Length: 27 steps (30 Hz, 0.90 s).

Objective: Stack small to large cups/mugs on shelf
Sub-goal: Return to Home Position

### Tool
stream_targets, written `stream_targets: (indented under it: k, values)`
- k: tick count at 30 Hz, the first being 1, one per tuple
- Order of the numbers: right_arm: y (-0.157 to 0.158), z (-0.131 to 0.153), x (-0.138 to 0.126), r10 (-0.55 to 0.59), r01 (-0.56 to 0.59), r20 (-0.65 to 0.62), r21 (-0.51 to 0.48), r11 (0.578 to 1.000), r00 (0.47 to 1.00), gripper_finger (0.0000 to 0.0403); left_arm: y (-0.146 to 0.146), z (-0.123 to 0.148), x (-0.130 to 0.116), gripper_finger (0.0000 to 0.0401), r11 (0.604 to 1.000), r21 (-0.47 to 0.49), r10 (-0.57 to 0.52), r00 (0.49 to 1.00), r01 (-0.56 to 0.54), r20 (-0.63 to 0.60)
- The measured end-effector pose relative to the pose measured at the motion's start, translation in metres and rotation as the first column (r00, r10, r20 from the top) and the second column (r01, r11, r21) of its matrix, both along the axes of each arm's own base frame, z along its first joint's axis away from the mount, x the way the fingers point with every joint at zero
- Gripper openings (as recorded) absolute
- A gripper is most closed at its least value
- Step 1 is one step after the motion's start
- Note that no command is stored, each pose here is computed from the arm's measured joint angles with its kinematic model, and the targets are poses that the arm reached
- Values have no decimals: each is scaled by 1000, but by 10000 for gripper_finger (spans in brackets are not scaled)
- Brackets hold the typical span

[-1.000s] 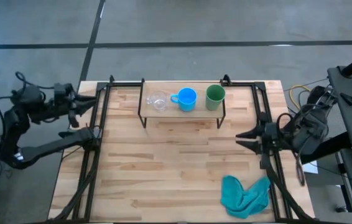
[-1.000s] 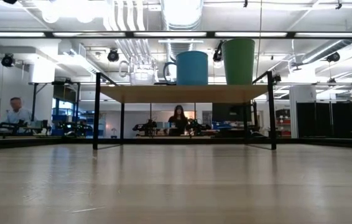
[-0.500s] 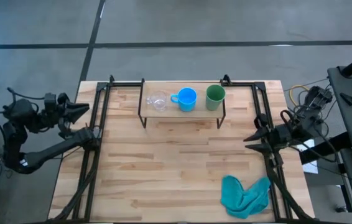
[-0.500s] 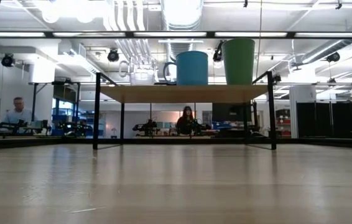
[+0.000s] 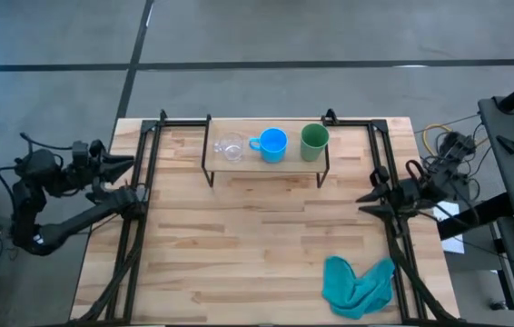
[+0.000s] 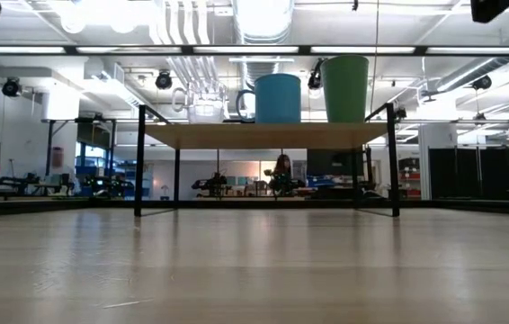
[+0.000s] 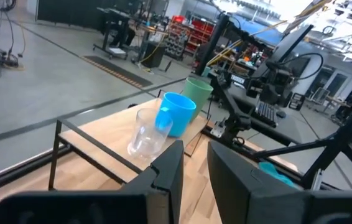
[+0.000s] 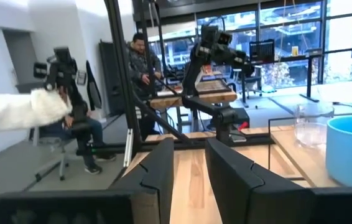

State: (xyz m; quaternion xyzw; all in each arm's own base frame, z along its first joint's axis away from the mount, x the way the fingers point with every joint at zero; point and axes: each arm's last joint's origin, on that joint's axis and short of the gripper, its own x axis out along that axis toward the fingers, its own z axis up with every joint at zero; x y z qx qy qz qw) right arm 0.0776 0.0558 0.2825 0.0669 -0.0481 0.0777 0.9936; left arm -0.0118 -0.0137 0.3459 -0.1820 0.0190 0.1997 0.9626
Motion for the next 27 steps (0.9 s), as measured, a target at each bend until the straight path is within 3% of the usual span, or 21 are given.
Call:
stream_targets:
  k: [8, 10, 15, 18, 27]
  values:
    - [-8, -11, -7, -6, 6, 43, -5, 1000, 999, 89, 8, -34, 13, 60, 1000, 18, -1, 998, 0, 57]
    - [-9, -15, -8, -11, 11, 50, -6, 1000, 999, 89, 11, -42, 17, 60, 999, -38, 0, 1000, 1, 27]
    - [-13, -30, -10, -56, 56, 49, 15, 998, 997, 89, 18, -52, 28, 60, 998, -58, -8, 1000, 8, -2]
    - [-16, -38, -12, -73, 71, 51, 40, 997, 996, 89, 21, -56, 34, 60, 999, -27, -26, 999, 27, 44]
    - [-18, -59, -12, -131, 129, 38, 56, 990, 991, 89, 29, -82, 51, 60, 994, -52, -100, 995, 99, -10]
